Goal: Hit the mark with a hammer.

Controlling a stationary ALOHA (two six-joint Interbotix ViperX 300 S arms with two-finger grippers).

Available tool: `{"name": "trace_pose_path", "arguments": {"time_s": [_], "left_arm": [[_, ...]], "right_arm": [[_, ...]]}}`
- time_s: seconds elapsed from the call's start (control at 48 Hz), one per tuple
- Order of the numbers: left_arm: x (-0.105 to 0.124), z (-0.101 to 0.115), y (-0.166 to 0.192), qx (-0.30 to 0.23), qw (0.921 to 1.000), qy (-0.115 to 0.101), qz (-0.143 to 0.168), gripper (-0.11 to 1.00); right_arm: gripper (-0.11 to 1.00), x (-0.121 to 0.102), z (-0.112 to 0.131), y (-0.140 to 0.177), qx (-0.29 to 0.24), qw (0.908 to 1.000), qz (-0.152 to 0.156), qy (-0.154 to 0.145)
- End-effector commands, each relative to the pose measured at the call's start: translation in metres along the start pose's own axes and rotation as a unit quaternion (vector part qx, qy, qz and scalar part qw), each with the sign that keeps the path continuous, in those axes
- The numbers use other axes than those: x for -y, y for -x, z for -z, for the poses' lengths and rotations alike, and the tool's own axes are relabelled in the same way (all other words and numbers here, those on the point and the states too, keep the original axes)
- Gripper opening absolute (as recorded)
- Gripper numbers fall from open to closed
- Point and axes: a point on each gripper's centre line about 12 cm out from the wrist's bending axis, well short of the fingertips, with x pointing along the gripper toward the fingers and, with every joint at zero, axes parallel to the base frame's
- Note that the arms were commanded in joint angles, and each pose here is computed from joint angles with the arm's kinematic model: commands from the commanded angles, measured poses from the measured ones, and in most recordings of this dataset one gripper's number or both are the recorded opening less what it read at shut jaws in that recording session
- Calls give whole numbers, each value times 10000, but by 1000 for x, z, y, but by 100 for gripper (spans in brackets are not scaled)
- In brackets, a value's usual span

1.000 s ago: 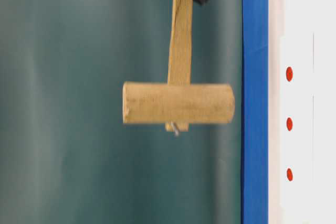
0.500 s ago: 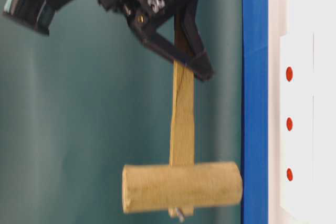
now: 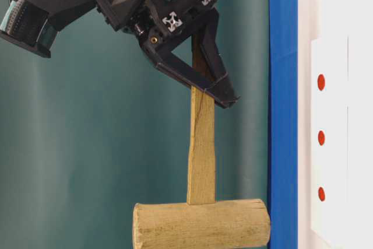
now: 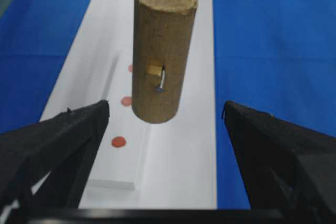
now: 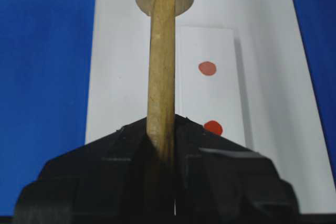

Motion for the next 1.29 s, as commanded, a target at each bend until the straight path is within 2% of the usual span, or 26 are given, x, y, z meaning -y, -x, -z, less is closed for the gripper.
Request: {"name": "trace_pose_path", "arguments": {"time_s": [0.0, 0.188, 0.417, 0.792, 0.98, 1.271], "left_arm": [[-1, -4, -12, 84, 9999, 114, -37, 88], [-2, -5, -35, 145, 9997, 190, -48, 88], [-2, -9, -69, 260, 9995, 179, -58, 90], [-3, -17, -118, 75, 9999, 123, -51, 92], [-3, -20, -126, 68, 9999, 85, -51, 92], [-3, -14, -123, -47, 9999, 93, -47, 92]], "right_arm": [[2, -1, -18, 4, 249, 9997, 1, -1], [2, -1, -18, 3, 241, 9997, 2, 0], [2, -1, -18, 4, 245, 9997, -6, 7], [2, 0, -18, 4, 249, 9997, 15, 7], [2, -1, -18, 4, 238, 9997, -5, 8], [2, -1, -19, 4, 253, 9997, -6, 6]]}}
